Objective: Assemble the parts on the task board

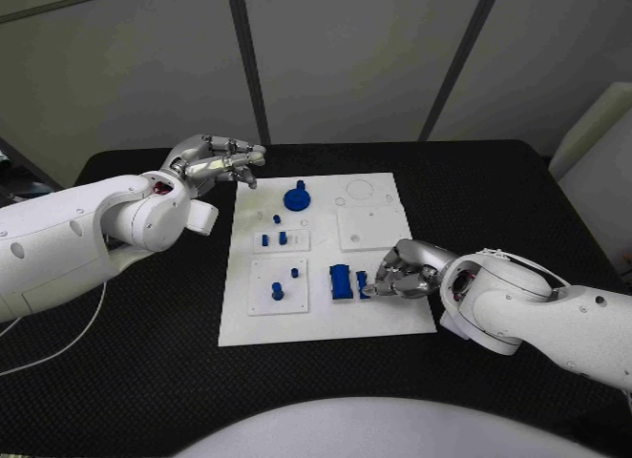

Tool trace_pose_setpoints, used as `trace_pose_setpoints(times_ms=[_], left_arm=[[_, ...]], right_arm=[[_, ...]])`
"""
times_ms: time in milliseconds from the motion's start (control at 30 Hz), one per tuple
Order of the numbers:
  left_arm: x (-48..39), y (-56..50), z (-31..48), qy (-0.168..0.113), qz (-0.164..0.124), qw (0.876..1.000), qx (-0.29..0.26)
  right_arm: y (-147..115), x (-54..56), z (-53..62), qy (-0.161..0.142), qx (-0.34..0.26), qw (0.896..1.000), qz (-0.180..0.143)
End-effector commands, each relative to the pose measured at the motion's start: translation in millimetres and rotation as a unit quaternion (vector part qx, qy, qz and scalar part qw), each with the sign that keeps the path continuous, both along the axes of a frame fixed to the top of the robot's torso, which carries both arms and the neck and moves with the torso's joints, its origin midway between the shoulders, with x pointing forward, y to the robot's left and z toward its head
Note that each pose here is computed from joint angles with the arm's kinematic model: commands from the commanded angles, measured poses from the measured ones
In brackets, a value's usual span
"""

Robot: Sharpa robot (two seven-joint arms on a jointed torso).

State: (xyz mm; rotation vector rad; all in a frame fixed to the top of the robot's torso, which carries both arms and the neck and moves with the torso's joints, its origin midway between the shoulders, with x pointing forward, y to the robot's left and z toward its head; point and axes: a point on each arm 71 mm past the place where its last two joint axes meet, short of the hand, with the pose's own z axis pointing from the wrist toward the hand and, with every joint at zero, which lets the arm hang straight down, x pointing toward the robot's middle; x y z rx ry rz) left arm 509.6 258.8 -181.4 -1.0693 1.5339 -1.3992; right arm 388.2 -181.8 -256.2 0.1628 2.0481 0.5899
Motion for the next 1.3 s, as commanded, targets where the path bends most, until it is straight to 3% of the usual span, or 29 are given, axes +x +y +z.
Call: trace_pose_setpoints(times_ms=[33, 500, 667, 767, 967, 1167, 1200, 1300], left_arm=[[0.1, -0.8, 1.5, -0.004, -0.005, 1.0, -0.002], [-0.4, 0.5, 1.7, -0.004, -0.004, 1.0, -0.001], [-0.7, 1.4, 2.0, -0.004, -0.003, 1.0, -0.001], [-0.5, 1.5, 2.3, -0.007, -0.003, 1.0, -0.002], [1.9, -0.9, 2.7, -0.016, -0.004, 1.0, -0.011], [11.0, -2.6, 0.5, -0.025, 0.019, 0.999, -0.034], [13.9, -2.5, -0.1, -0.029, 0.03, 0.998, -0.042], [20.3, -0.9, -2.8, -0.036, 0.06, 0.996, -0.062]], right_arm=[[-1.4, 2.7, -0.4, -0.008, -0.008, 1.0, -0.01], [2.3, 0.9, 4.3, -0.027, 0.003, 1.0, -0.004], [-3.2, -3.6, 9.5, -0.015, 0.069, 0.997, -0.009], [-9.2, -2.2, 10.8, 0.006, 0.135, 0.991, -0.009], [-27.2, 25.0, 14.6, 0.024, 0.271, 0.962, -0.038], [-49.0, 68.4, 14.6, 0.006, 0.365, 0.927, -0.089], [-52.8, 80.6, 15.5, -0.006, 0.382, 0.919, -0.099], [-58.6, 103.7, 15.8, -0.029, 0.41, 0.904, -0.116]])
